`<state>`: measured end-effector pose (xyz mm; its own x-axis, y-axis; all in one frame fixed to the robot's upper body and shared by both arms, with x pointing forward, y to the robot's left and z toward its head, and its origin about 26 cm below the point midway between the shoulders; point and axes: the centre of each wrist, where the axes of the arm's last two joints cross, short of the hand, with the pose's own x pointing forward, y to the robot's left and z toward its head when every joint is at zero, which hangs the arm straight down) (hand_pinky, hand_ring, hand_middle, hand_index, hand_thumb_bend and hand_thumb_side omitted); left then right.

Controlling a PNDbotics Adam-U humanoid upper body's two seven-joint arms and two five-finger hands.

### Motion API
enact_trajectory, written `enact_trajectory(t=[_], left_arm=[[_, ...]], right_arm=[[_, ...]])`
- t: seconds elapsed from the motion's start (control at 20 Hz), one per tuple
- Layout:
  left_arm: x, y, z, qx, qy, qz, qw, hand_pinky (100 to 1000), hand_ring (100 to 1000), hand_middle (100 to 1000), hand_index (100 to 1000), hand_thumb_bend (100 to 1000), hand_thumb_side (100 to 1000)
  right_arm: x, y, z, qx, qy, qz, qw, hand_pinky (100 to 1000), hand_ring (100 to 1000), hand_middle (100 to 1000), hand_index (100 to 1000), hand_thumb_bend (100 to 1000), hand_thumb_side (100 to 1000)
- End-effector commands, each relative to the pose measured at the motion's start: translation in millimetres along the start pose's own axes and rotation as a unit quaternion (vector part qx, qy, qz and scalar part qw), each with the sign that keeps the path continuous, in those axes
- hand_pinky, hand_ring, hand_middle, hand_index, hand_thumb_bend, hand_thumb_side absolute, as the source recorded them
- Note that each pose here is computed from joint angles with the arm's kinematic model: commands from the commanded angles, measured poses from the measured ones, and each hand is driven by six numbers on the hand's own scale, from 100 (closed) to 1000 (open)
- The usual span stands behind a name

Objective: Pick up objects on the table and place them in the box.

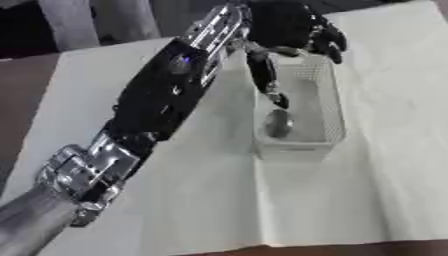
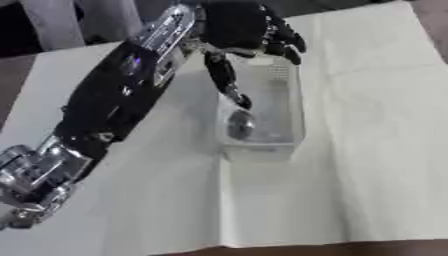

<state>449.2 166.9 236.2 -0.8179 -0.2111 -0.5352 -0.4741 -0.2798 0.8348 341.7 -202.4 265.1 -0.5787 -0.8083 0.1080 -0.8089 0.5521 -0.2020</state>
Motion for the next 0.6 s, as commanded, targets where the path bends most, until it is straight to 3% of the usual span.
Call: enact_trajectory(t=[0.05, 0.15, 0.2, 0.35, 0.45, 0.6], left_arm=[[-10, 13.2, 6, -0.023, 0.007, -0.028, 0.999, 734, 846, 906, 914, 667, 630], [-11, 14.2, 9, -0.013, 0.010, -0.024, 1.000, 711, 830, 878, 882, 388, 599], [-11, 14.7, 10, -0.008, 0.010, -0.022, 1.000, 703, 824, 869, 877, 352, 577], [-11, 17.6, 23, 0.074, 0.007, 0.006, 0.997, 665, 797, 824, 873, 124, 509], [-9, 17.8, 33, 0.141, 0.003, 0.039, 0.989, 635, 782, 800, 869, 100, 520], [-8, 19.7, 54, 0.243, 0.000, 0.098, 0.965, 646, 785, 795, 865, 100, 608]], right_arm=[[3, -0.8, -8, 0.177, -0.133, 0.116, 0.968, 748, 826, 892, 900, 100, 863], [3, -1.1, -8, 0.177, -0.135, 0.117, 0.968, 747, 826, 891, 900, 100, 863], [3, -1.2, -8, 0.177, -0.135, 0.118, 0.968, 747, 825, 891, 900, 100, 863], [4, -2.4, -7, 0.177, -0.135, 0.121, 0.967, 747, 825, 891, 900, 100, 863], [5, -2.8, -7, 0.177, -0.135, 0.123, 0.967, 747, 825, 891, 900, 100, 863], [5, -2.9, -7, 0.176, -0.135, 0.123, 0.967, 746, 824, 890, 900, 100, 858]])
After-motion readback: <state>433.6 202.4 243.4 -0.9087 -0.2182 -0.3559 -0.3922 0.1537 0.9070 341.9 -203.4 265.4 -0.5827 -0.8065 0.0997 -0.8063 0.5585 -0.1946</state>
